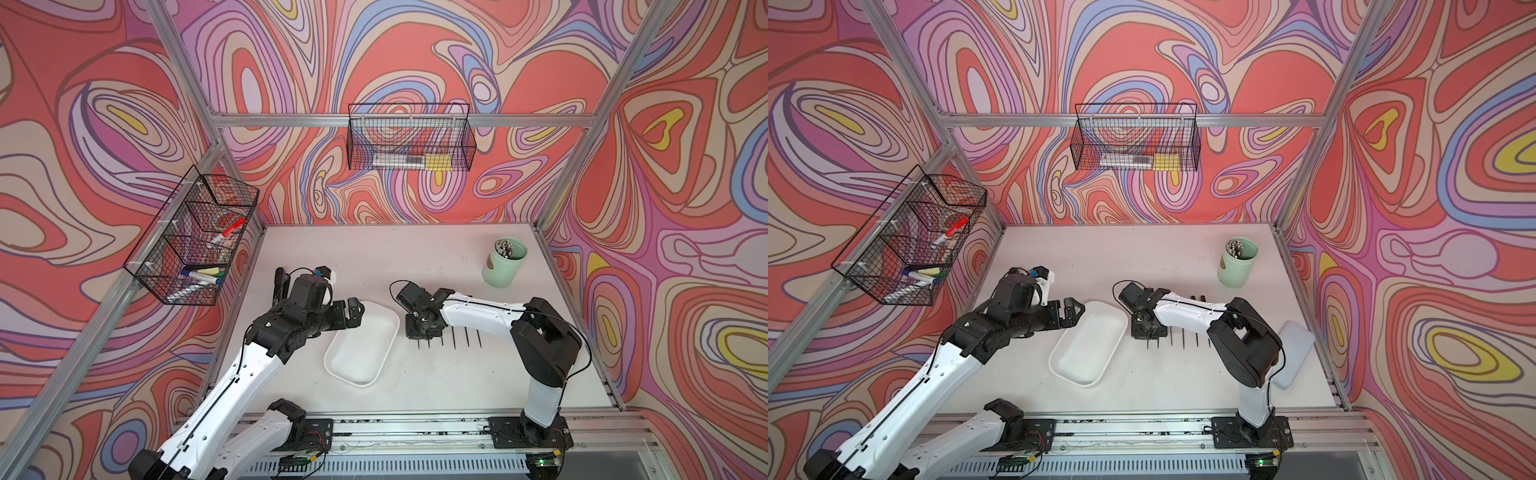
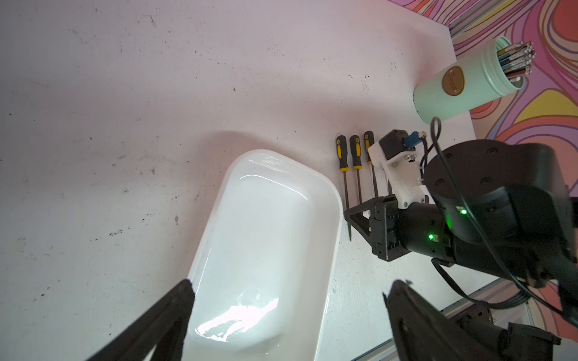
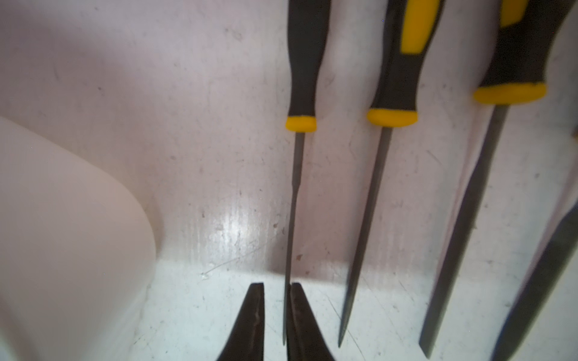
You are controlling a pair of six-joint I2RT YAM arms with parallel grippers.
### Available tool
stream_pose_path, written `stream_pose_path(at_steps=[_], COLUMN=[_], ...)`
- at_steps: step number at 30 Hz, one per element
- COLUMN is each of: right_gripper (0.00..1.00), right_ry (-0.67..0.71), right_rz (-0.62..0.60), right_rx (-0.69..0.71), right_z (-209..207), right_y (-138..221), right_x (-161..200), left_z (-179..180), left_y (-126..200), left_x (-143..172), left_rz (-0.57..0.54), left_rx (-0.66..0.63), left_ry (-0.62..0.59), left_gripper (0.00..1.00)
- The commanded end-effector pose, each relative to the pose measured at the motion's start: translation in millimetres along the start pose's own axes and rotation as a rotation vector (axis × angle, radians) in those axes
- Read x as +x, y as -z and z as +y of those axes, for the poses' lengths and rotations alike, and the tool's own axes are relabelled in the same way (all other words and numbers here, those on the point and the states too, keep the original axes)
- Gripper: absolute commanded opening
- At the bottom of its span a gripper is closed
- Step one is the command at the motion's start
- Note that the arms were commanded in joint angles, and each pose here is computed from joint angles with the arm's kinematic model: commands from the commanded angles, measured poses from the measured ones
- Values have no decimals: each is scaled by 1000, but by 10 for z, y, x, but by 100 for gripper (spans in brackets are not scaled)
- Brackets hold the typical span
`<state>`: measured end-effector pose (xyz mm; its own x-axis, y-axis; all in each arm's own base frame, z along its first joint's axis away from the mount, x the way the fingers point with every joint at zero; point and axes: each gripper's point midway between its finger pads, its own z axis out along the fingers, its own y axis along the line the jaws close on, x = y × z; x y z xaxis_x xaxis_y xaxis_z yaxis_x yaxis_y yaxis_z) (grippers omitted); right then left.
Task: Take the file tool out of the storage box
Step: Place the file tool at the center of the board.
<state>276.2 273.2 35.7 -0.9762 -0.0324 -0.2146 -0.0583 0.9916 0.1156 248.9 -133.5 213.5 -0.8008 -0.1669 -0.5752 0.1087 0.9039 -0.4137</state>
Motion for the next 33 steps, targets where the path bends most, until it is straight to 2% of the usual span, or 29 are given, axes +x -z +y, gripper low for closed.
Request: stream_pose_path(at_steps=[1, 3, 5, 9, 11, 12, 16, 21, 26, 31, 33], right_gripper=[18, 22, 31, 69, 93, 98, 98, 98, 98, 98, 98], right_ry=[42, 62, 84, 133, 173, 190, 212, 171, 150, 104, 85], right_rz=[-59, -95, -131, -236, -279, -298, -393, -531, -679, -816, -836], right_rx=[23, 34, 43, 23, 14, 6, -82, -156, -120, -19, 24], right_z=[17, -2, -41, -142, -197, -219, -378, -844, -1273, -1654, -1792], right_y=[231, 386, 520, 883, 1022, 1072, 1293, 1512, 1582, 1461, 1388], right_x=[-145, -237, -327, -533, -618, -650, -803, -970, -1107, -1126, -1108], left_z=[25, 28, 26, 42, 50, 53, 109, 221, 276, 313, 332], left_y=[25, 23, 27, 22, 15, 10, 2, 3, -16, -175, -259], left_x=[21, 12, 2, -13, -26, -33, -74, -123, -243, -356, -381], left_rz=[-3, -6, -11, -22, -29, -33, -52, -82, -128, -165, -169], left_rx=[-4, -5, -5, -13, -17, -19, -53, -116, -161, -184, -193], left_ry=[-12, -11, -11, -7, -8, -7, -6, -7, -37, -23, -32], left_gripper=[99, 99, 99, 99, 99, 99, 99, 99, 99, 99, 99])
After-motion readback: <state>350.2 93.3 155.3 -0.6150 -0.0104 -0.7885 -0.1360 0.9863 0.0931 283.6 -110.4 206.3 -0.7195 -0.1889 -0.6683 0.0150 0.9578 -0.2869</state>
